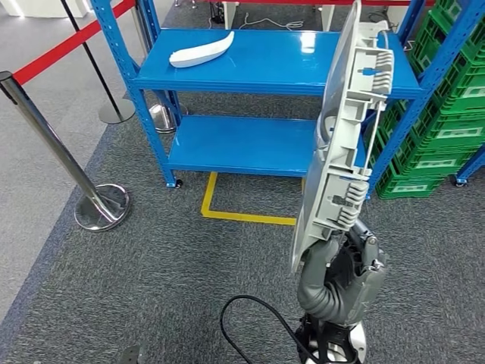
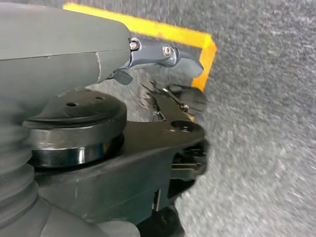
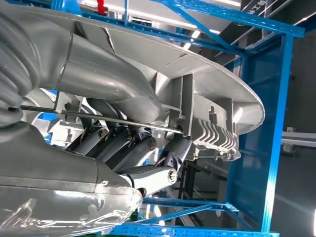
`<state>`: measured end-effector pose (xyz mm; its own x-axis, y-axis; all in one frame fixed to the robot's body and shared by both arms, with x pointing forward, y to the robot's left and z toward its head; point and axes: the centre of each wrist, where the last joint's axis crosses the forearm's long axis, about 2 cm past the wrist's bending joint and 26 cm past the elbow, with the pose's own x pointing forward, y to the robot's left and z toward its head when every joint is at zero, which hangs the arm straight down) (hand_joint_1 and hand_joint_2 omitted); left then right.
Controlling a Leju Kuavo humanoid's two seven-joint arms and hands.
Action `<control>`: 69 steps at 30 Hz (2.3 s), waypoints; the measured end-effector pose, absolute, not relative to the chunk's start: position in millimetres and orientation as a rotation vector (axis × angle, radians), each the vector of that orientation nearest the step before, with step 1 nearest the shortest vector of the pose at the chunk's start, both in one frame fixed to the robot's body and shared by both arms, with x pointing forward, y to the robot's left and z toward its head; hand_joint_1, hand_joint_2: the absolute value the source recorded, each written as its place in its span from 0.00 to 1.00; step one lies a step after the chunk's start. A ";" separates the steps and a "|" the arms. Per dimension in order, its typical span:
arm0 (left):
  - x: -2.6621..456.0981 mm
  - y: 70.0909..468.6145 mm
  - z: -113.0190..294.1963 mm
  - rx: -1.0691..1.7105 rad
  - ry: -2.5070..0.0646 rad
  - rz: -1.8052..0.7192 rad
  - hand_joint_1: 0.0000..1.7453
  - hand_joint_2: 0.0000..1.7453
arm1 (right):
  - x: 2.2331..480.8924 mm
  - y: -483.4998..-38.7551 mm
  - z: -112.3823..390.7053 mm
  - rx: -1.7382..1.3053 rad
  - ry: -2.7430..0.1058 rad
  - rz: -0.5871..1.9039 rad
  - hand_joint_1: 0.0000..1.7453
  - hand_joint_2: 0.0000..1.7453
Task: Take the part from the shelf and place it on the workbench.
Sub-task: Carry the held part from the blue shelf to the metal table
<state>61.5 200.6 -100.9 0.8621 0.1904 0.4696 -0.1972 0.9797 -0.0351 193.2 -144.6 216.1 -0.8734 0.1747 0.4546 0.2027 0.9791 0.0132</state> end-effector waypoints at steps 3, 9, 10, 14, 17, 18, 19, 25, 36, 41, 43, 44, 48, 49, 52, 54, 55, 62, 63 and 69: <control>63.5 200.5 -100.4 0.059 -0.459 0.164 0.00 1.00 | 192.7 -144.9 217.3 -0.268 -2.662 -0.089 1.00 1.00; 63.0 201.7 -100.2 0.135 -0.398 0.110 0.00 1.00 | 191.3 -145.4 218.3 -0.270 -2.665 -0.094 1.00 1.00; 62.8 201.8 -100.2 0.142 -0.389 0.108 0.00 1.00 | 190.9 -145.4 218.3 -0.273 -2.666 -0.093 1.00 1.00; 62.8 202.2 -100.1 0.166 -0.360 0.074 0.00 1.00 | 189.2 -145.4 217.2 -0.289 -2.671 -0.077 1.00 1.00; 63.7 202.1 -99.8 0.177 -0.354 0.043 0.00 1.00 | 188.8 -145.2 218.1 -0.303 -2.684 -0.063 1.00 1.00; 63.8 202.1 -99.8 0.182 -0.352 0.037 0.00 1.00 | 188.4 -145.1 218.4 -0.308 -2.688 -0.059 1.00 1.00; 64.0 202.1 -99.7 0.186 -0.351 0.032 0.00 1.00 | 187.8 -144.9 218.5 -0.313 -2.691 -0.056 1.00 1.00; 64.7 202.4 -99.6 0.196 -0.354 0.018 0.00 1.00 | 187.6 -146.2 221.3 -0.357 -2.715 -0.065 1.00 1.00; 65.0 201.7 -99.4 0.195 -0.359 0.016 0.00 1.00 | 188.4 -149.8 220.2 -0.402 -2.708 -0.077 1.00 1.00; 64.6 201.9 -99.5 0.197 -0.358 0.016 0.00 1.00 | 188.5 -150.5 219.9 -0.407 -2.708 -0.079 1.00 1.00; 64.0 202.1 -99.6 0.198 -0.357 0.016 0.00 1.00 | 188.4 -150.9 219.5 -0.409 -2.707 -0.078 1.00 1.00; 64.0 202.1 -99.6 0.198 -0.357 0.016 0.00 1.00 | 188.4 -151.0 219.4 -0.409 -2.706 -0.078 1.00 1.00; 64.2 202.3 -99.6 0.198 -0.357 0.016 0.00 1.00 | 188.4 -150.8 219.6 -0.410 -2.707 -0.080 1.00 1.00; 64.2 202.4 -99.6 0.199 -0.357 0.016 0.00 1.00 | 188.4 -150.8 219.7 -0.410 -2.706 -0.082 1.00 1.00; 64.5 202.6 -99.6 0.199 -0.358 0.016 0.00 1.00 | 188.5 -150.6 219.8 -0.408 -2.703 -0.087 1.00 1.00; 64.6 202.7 -99.6 0.198 -0.357 0.018 0.00 1.00 | 188.8 -150.4 220.1 -0.402 -2.694 -0.097 1.00 1.00; 64.5 202.7 -99.7 0.197 -0.357 0.019 0.00 1.00 | 188.9 -150.4 220.1 -0.397 -2.687 -0.102 1.00 1.00; 64.3 203.6 -99.8 0.199 -0.325 0.013 0.00 1.00 | 189.9 -150.1 219.7 -0.371 -2.649 -0.129 1.00 1.00; 64.4 203.7 -99.8 0.201 -0.320 0.014 0.00 1.00 | 190.0 -150.0 219.8 -0.370 -2.648 -0.131 1.00 1.00; 64.7 202.8 -99.6 0.201 -0.313 0.015 0.00 1.00 | 190.3 -150.1 220.0 -0.365 -2.644 -0.136 1.00 1.00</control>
<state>64.7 202.8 -99.6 0.9516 -0.0164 0.3069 -0.0458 0.9799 0.1944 190.3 -150.1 220.0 -0.8568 0.2327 0.4602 0.2788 0.9598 0.0337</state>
